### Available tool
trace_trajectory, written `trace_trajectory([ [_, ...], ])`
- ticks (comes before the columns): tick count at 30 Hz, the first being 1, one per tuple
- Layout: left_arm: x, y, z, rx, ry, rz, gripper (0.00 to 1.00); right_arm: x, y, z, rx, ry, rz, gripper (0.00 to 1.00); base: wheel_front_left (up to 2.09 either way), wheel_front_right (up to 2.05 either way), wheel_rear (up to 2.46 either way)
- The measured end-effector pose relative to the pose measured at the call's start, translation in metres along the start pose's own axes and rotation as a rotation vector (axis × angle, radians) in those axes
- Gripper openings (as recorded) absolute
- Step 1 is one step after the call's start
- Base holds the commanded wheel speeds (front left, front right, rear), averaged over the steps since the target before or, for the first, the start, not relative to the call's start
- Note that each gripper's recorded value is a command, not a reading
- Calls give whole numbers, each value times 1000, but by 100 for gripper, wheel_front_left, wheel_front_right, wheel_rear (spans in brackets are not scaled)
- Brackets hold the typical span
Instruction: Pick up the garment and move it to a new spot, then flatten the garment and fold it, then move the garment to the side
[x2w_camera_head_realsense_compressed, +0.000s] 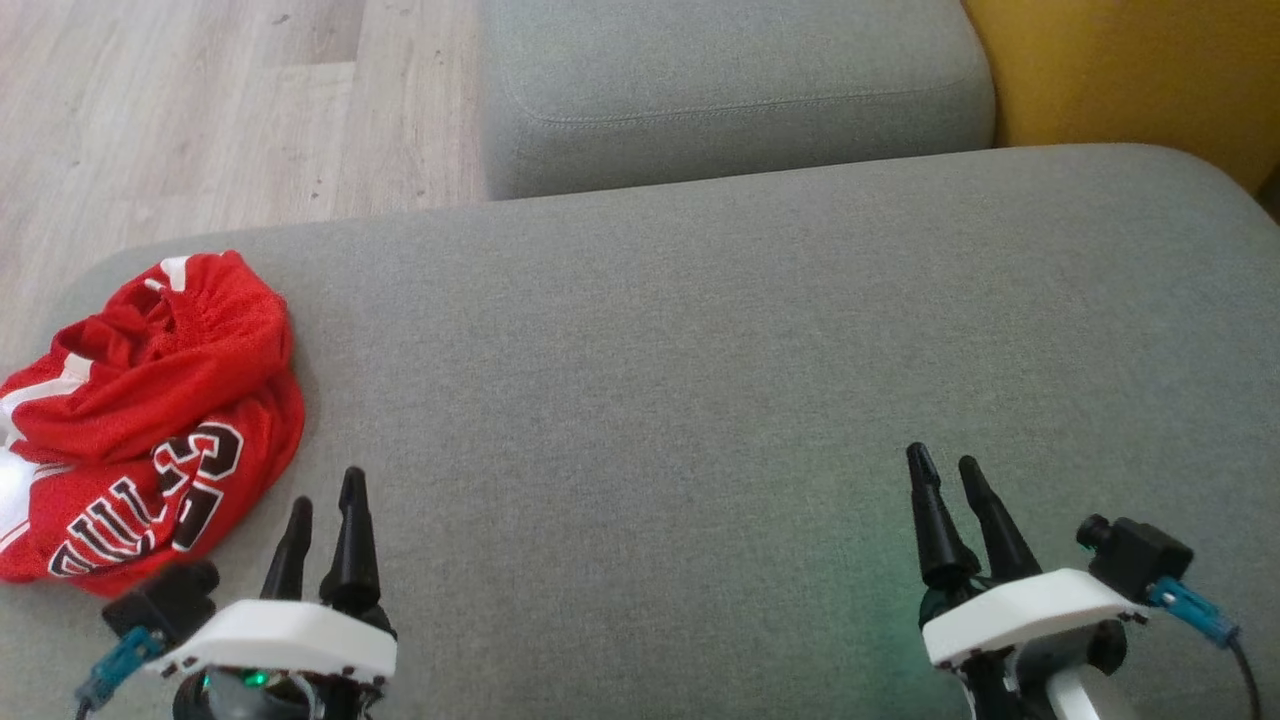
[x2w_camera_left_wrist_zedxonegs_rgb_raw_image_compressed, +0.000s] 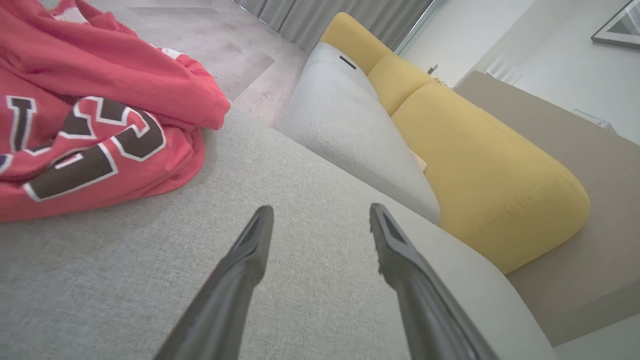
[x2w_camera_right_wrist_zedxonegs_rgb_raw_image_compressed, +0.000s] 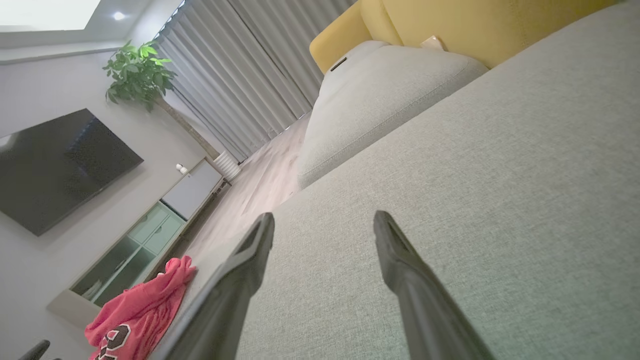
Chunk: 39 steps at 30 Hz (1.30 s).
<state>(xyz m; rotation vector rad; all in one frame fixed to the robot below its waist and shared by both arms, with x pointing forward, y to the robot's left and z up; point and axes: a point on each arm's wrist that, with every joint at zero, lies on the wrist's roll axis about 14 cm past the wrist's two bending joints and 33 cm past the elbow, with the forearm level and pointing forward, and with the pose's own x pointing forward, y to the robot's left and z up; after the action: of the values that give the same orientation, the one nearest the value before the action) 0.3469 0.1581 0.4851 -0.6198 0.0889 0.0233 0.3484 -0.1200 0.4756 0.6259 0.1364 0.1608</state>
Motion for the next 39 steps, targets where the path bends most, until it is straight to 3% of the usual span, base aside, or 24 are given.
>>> trace_trajectory([
  [39, -18, -36, 18, 486, -161, -130, 100, -7, 30, 12, -495, -93, 121, 100, 0, 0, 0],
])
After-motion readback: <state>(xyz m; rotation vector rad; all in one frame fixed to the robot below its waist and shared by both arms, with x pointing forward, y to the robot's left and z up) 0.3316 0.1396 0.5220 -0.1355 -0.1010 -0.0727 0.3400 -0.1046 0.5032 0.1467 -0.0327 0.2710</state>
